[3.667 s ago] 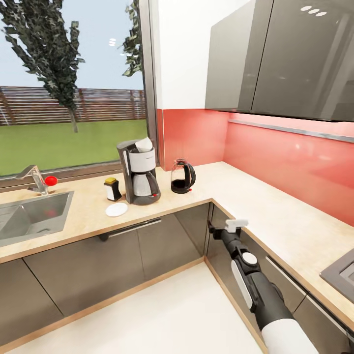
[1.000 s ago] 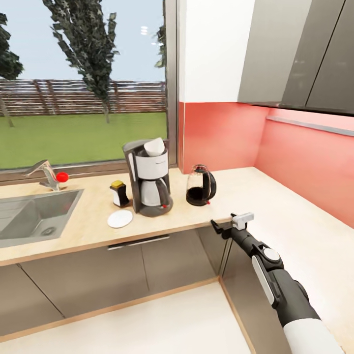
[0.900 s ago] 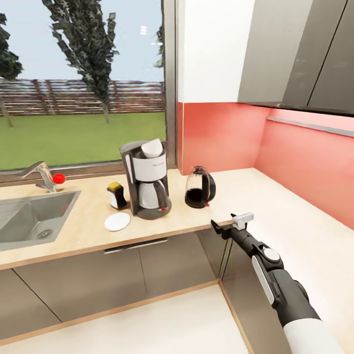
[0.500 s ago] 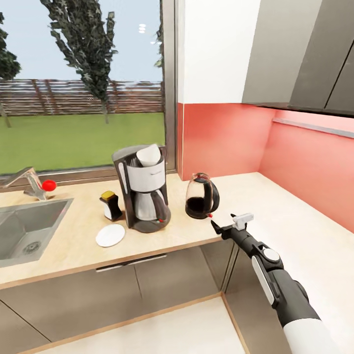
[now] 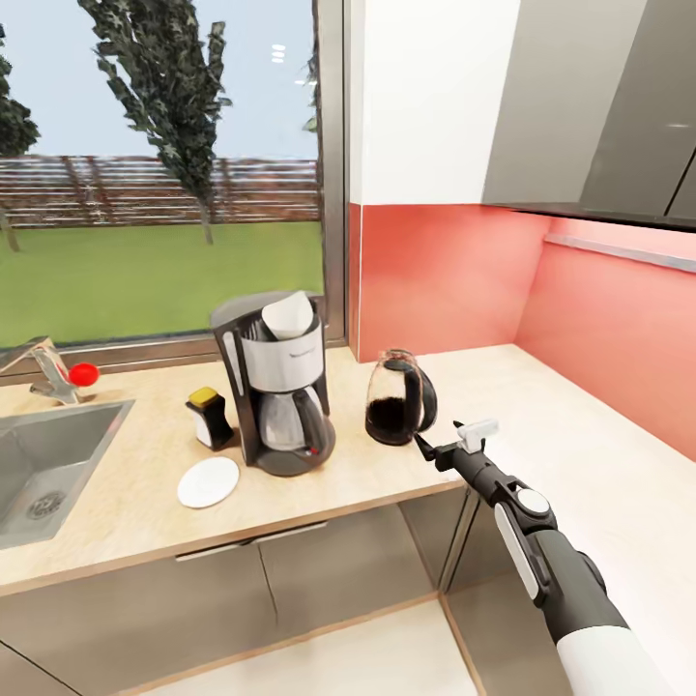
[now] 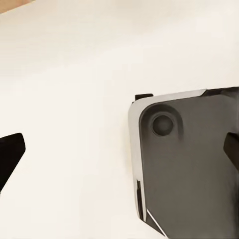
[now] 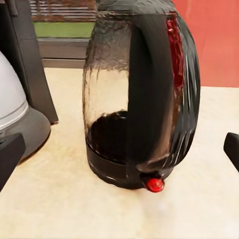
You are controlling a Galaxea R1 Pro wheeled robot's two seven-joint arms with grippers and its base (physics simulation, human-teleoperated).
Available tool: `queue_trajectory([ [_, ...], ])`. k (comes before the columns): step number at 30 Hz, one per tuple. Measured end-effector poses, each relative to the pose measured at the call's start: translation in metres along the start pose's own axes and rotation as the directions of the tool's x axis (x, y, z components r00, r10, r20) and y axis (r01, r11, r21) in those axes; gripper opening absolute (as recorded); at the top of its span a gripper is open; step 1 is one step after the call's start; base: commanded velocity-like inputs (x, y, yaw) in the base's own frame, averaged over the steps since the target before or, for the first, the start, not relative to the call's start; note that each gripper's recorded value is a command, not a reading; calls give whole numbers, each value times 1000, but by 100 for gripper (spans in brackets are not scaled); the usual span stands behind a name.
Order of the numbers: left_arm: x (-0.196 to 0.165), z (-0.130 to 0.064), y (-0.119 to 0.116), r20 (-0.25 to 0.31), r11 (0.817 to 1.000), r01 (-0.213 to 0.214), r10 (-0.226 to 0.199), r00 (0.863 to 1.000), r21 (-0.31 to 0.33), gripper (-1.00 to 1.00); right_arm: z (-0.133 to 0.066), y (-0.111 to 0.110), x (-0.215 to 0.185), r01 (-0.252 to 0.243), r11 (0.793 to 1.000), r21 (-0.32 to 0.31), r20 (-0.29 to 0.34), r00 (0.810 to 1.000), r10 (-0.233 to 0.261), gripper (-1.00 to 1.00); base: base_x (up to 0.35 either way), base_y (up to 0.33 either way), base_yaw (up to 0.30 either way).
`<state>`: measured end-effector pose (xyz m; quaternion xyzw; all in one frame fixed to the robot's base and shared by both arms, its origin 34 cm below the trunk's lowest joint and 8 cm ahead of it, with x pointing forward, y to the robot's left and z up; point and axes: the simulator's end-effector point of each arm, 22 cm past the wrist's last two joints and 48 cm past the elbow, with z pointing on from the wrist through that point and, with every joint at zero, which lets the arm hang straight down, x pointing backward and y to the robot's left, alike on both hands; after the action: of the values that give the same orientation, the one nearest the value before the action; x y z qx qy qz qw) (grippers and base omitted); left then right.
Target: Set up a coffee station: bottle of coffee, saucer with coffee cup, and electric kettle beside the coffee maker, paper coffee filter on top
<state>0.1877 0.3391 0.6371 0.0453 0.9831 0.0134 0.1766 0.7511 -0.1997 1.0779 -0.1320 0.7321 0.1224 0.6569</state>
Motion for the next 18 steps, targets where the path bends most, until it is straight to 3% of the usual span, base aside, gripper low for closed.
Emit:
queue_trajectory([
  [5, 1, 0, -3, -2, 1000, 1, -1, 1000, 4, 100, 0, 0, 0, 0, 1000, 0, 1, 1000, 0, 100, 245, 0, 0],
  [18, 1, 0, -3, -2, 1000, 1, -1, 1000, 4, 100, 0, 0, -1, 2, 1000, 0, 2, 1000, -2, 100, 40, 0, 0],
])
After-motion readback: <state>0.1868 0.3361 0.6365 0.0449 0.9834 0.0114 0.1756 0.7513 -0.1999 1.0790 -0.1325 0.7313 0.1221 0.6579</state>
